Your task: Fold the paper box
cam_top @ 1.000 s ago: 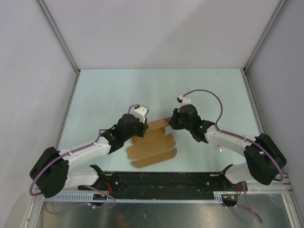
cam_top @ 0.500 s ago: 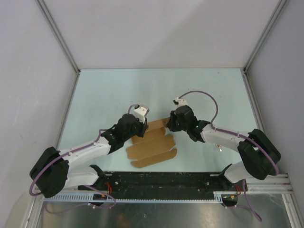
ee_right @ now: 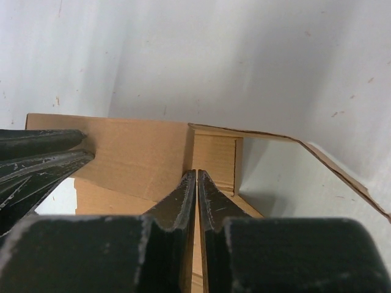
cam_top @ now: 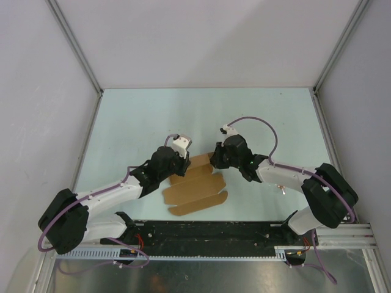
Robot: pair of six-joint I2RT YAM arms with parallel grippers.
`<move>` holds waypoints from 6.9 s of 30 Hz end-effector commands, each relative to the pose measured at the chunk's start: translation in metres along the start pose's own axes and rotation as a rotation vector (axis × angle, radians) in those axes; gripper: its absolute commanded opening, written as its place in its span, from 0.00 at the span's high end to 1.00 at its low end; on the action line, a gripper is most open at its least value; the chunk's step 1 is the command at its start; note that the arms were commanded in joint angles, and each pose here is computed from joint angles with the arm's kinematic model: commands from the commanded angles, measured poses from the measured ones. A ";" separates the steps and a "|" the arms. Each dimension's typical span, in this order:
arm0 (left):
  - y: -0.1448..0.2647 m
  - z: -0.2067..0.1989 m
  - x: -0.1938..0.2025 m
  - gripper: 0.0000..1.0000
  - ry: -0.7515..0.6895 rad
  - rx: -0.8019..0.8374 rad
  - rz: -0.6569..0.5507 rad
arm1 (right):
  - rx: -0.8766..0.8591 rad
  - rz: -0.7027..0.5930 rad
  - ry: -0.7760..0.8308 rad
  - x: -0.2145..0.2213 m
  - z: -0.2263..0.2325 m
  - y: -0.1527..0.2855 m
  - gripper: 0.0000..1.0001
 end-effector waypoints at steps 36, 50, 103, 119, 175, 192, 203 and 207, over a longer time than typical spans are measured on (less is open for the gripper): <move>-0.001 -0.001 0.005 0.77 0.000 0.001 0.003 | 0.189 -0.051 0.037 -0.003 -0.035 -0.023 0.92; -0.001 -0.001 0.007 0.77 -0.002 0.003 0.009 | 0.092 -0.028 0.015 0.001 -0.019 -0.031 0.93; -0.001 -0.001 0.008 0.77 -0.004 0.004 0.013 | 0.136 -0.019 0.047 -0.008 -0.022 0.007 0.86; -0.002 -0.001 0.010 0.77 -0.008 0.002 0.019 | 0.077 -0.040 0.295 -0.063 -0.043 0.062 0.34; -0.003 0.000 0.010 0.77 -0.013 -0.001 0.020 | -0.157 0.279 0.635 -0.047 -0.061 -0.005 0.76; -0.004 0.000 0.011 0.77 -0.013 0.000 0.024 | -0.109 0.304 0.478 -0.036 -0.043 -0.006 1.00; -0.004 -0.001 0.012 0.77 -0.012 0.004 0.028 | -0.046 0.318 0.300 -0.023 -0.030 -0.012 1.00; -0.004 -0.002 0.011 0.77 -0.010 0.008 0.025 | 0.034 0.295 0.321 -0.023 -0.033 -0.015 1.00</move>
Point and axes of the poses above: each gripper's point midway between its finger pads, its own y axis back along the fingers, its own z axis along the line the jaws close on, x = y × z, the point moved 1 cm from there along y, back along the fingers, and after that the axes turned 2 degrees about -y, right-handed, at the moved point
